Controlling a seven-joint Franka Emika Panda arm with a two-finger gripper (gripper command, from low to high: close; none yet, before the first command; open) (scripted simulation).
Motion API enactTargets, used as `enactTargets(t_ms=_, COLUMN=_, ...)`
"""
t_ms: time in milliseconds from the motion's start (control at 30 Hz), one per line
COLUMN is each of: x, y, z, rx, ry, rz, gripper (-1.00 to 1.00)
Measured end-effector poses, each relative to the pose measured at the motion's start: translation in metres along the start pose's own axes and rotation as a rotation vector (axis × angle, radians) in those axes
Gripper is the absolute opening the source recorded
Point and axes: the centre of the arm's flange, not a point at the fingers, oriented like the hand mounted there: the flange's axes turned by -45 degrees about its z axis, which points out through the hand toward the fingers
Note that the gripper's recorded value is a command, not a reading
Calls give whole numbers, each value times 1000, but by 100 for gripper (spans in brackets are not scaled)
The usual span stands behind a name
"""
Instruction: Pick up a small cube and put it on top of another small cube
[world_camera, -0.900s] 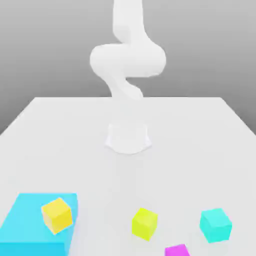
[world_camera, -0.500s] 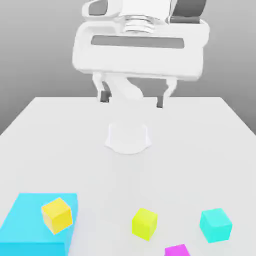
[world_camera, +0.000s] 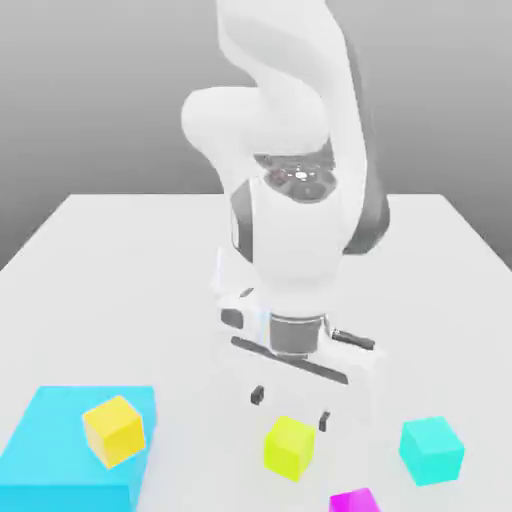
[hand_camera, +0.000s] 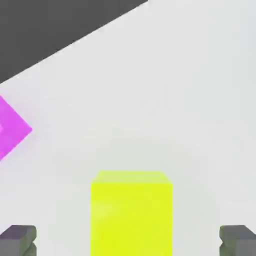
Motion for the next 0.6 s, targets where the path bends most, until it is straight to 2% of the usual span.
enactTargets(t_ms=67, x=-1, y=1, z=22, rx=-2, ry=-1, rz=0, gripper=0)
enactTargets(t_ms=100, x=-2, y=1, z=30, rx=-3, ry=-2, rz=-1, gripper=-100)
enactTargets(t_ms=333, x=-2, y=1, z=30, rx=-3, ry=0, rz=-1, gripper=-100)
enactTargets(t_ms=533, x=-2, y=0, z=-25, rx=-4, ry=0, rz=-1, gripper=-100)
enactTargets(t_ms=600, x=-12, y=-32, z=-40, rx=-5, ry=-1, rz=-14, gripper=-100)
